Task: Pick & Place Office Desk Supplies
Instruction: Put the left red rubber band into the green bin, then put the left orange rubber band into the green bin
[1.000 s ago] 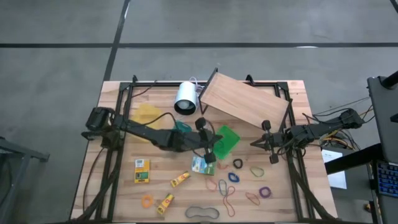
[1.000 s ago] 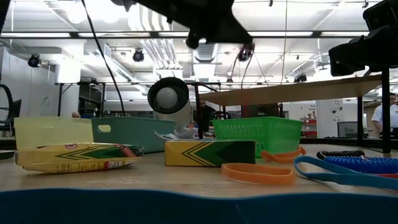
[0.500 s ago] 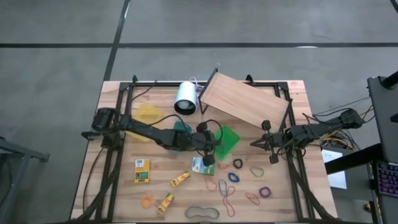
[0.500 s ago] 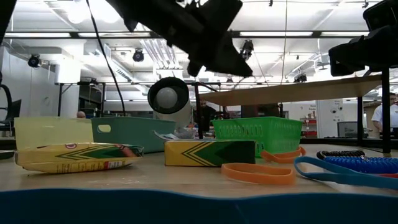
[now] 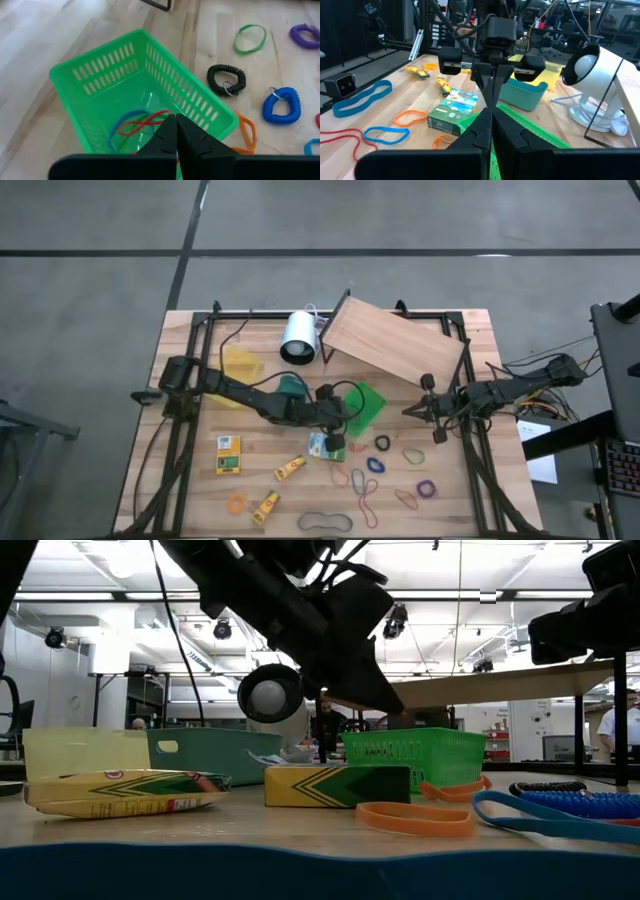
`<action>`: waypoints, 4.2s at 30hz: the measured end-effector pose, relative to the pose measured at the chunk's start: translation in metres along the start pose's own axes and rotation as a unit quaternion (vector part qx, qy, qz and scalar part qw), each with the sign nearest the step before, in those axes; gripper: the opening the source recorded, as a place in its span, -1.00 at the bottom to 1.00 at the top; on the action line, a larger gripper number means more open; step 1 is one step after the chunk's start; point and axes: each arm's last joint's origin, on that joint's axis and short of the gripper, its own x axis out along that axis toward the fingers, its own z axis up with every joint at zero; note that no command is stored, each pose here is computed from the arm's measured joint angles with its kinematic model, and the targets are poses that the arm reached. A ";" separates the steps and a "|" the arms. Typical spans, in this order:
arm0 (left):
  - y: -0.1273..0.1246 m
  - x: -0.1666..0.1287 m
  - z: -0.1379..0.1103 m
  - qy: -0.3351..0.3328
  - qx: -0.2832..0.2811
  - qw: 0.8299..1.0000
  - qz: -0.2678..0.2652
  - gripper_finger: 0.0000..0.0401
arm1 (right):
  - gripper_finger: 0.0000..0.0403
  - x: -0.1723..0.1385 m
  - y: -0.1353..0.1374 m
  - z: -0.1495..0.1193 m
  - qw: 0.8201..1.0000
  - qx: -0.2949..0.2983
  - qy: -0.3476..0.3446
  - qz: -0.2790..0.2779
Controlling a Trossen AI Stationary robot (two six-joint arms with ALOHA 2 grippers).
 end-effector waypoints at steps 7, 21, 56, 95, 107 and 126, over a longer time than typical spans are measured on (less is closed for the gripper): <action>0.002 0.000 -0.007 0.033 -0.027 0.999 0.009 -1.00 | -0.96 0.000 0.000 0.000 1.000 0.000 0.000 0.000; 0.002 0.000 -0.010 0.053 -0.044 0.998 -0.006 -0.51 | -0.96 0.000 0.000 0.000 1.000 0.000 0.000 0.000; -0.147 -0.079 -0.041 -0.061 0.217 0.972 -0.064 -0.21 | -0.96 0.000 0.000 0.000 1.000 0.000 0.001 0.000; -0.122 -0.016 -0.073 0.042 0.170 0.975 -0.135 -0.21 | -0.96 0.000 0.000 0.000 1.000 0.000 0.000 0.000; -0.123 -0.008 -0.083 0.055 0.174 0.974 -0.135 -0.21 | -0.96 0.000 0.000 0.000 1.000 0.000 0.000 0.000; -0.122 -0.007 -0.086 0.082 0.151 0.972 -0.157 -0.58 | -0.96 0.000 0.000 0.000 1.000 0.000 0.000 0.000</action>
